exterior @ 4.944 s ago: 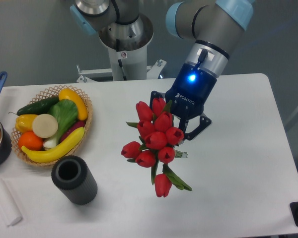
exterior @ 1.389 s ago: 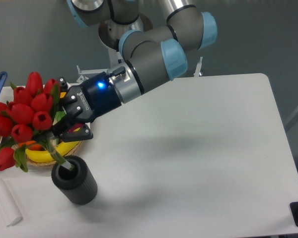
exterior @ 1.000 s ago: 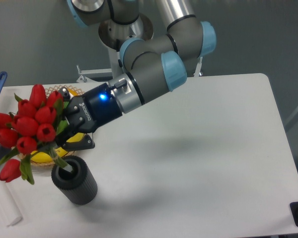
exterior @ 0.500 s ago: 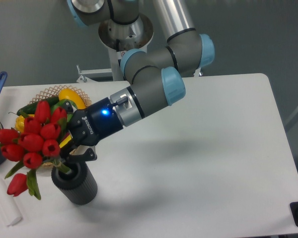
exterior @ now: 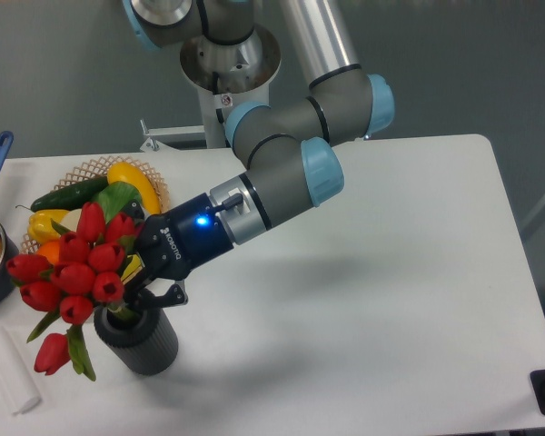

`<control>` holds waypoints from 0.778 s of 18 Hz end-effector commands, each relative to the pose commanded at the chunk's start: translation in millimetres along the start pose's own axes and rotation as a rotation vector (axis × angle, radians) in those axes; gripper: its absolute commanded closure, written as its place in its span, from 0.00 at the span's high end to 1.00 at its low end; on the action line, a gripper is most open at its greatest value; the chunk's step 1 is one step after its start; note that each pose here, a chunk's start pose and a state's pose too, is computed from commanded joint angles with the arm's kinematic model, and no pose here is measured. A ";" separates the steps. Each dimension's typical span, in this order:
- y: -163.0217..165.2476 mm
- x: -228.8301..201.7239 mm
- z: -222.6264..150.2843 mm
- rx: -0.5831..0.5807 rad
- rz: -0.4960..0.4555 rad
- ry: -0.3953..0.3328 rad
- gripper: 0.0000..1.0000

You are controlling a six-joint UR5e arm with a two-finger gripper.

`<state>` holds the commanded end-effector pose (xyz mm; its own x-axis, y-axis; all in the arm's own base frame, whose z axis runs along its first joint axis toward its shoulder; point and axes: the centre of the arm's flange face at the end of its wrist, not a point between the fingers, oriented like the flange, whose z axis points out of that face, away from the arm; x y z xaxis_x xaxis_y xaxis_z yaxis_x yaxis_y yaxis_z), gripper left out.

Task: Insert the flowers into the vase
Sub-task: 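Lower the tulip stems down into the vase opening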

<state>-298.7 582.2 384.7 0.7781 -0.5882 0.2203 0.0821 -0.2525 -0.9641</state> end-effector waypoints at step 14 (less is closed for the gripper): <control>40.4 -4.4 6.3 -0.029 0.021 0.000 0.48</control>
<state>-295.0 579.4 343.8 0.7795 -0.5938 0.1996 0.0470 -0.2623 -0.9638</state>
